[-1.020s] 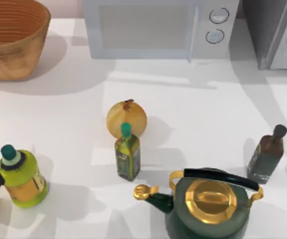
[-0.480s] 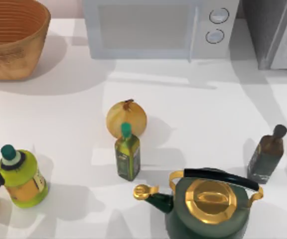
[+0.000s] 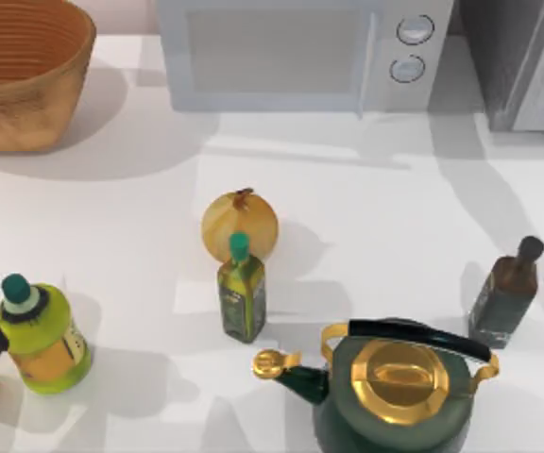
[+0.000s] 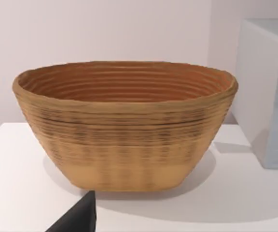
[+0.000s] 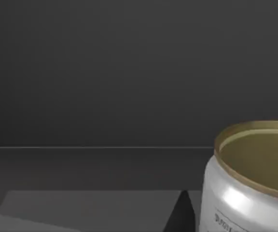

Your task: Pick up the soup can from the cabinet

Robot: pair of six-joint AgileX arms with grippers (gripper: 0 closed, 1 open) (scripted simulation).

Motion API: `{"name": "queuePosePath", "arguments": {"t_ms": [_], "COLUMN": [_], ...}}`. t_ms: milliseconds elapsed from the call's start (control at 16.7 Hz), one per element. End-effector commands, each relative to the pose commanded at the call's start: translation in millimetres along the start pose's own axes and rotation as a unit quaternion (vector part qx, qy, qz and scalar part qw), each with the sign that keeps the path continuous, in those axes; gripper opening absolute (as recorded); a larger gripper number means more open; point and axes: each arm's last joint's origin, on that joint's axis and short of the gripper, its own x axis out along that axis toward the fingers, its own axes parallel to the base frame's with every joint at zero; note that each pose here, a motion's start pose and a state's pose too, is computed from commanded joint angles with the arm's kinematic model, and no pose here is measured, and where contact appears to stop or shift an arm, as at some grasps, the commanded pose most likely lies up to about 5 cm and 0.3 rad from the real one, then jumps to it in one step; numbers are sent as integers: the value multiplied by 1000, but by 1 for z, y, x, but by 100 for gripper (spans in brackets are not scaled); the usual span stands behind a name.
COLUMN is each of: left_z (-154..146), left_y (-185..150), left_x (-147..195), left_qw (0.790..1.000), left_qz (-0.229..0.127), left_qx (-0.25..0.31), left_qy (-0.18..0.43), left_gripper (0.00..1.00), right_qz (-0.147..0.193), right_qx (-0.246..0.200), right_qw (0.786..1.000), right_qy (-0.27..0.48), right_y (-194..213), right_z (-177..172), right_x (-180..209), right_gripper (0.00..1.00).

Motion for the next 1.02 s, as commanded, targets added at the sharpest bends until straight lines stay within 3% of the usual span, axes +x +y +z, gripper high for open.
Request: {"name": "queuePosePath", "arguments": {"t_ms": [300,720,1020], "left_z": [0,0,0], "left_y": [0,0,0], "left_x": [0,0,0], "left_qw": [1000,1000,1000], "left_qz": [0,0,0], "left_qx": [0,0,0], "left_qy": [0,0,0], "left_gripper": [100,100,100], "right_qz": [2,1,2], "right_qx": [0,1,-6], "right_qw": [1000,1000,1000], "right_qy": [0,0,9], "right_y": [-12,-15,-31], "right_z": [27,27,-3], "right_x": [-98,-106,-114], "right_gripper": [0,0,0]}}
